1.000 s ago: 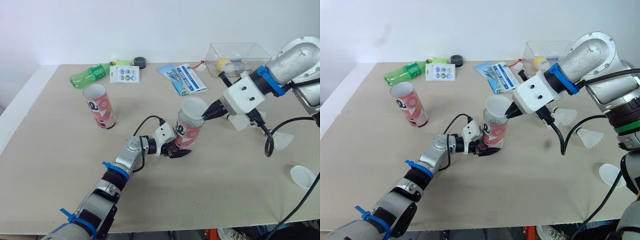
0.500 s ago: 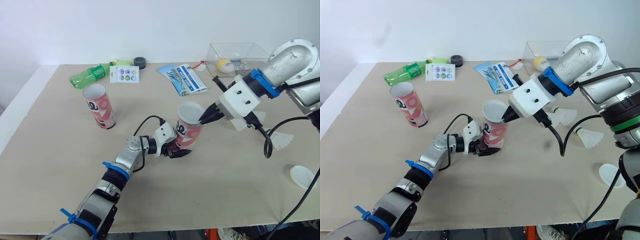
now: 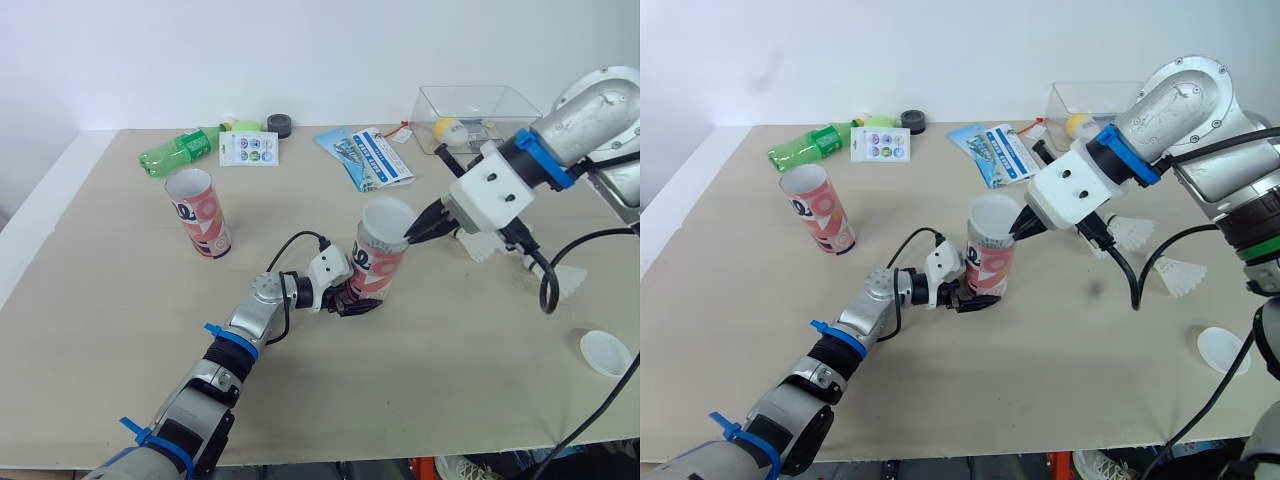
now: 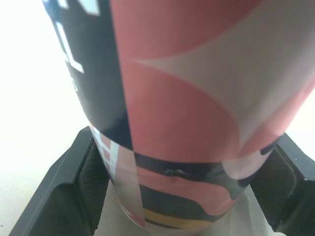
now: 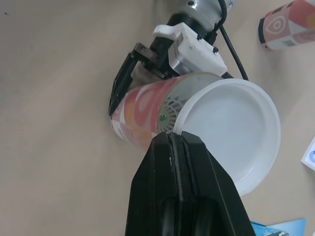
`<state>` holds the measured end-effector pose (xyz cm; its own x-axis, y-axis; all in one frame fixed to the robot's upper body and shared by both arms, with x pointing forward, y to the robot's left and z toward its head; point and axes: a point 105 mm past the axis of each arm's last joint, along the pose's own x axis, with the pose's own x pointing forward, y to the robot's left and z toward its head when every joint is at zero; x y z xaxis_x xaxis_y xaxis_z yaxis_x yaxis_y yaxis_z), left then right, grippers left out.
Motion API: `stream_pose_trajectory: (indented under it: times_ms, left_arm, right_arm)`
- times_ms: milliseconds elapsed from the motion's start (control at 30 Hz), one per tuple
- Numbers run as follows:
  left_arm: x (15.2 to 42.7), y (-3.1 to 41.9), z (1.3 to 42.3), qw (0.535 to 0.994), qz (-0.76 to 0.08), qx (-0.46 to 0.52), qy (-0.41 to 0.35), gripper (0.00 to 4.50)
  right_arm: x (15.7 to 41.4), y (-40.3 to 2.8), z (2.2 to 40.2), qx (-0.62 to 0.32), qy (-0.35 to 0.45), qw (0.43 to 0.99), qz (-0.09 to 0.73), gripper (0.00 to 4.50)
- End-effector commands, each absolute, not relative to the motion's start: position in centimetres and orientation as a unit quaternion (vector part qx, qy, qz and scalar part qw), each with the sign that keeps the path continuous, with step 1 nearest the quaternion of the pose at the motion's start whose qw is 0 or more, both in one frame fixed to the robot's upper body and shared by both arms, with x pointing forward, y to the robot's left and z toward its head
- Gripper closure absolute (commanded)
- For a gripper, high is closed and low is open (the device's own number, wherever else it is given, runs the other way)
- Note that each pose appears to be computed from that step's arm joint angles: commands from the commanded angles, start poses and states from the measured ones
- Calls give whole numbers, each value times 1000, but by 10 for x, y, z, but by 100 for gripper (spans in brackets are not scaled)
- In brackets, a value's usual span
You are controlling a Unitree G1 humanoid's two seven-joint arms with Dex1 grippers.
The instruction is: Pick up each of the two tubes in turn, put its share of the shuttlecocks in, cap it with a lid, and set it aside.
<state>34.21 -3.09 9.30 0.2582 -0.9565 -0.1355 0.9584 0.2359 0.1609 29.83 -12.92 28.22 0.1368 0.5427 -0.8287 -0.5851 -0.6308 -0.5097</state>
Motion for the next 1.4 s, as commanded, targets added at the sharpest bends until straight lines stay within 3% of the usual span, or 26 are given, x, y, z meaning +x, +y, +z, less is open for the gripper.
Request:
stream_pose_trajectory:
  times_ms: [33, 1167, 1267, 1367, 1400]
  left_arm:
    - [337, -27, 65, 783, -609, 111, 58, 82]
    - [332, -27, 62, 783, -609, 104, 66, 82]
    - [332, -27, 61, 783, -609, 104, 67, 82]
    - [332, -26, 61, 783, -609, 102, 68, 82]
    - [332, -26, 61, 783, -610, 102, 68, 82]
  right_arm:
    - [290, -128, 289, -620, 20, 414, 666, 448]
    - [298, -133, 281, -622, 43, 419, 661, 448]
    - [298, -132, 282, -622, 35, 418, 662, 352]
    - [299, -132, 283, -621, 31, 421, 660, 222]
    - [299, -133, 284, -622, 32, 422, 659, 222]
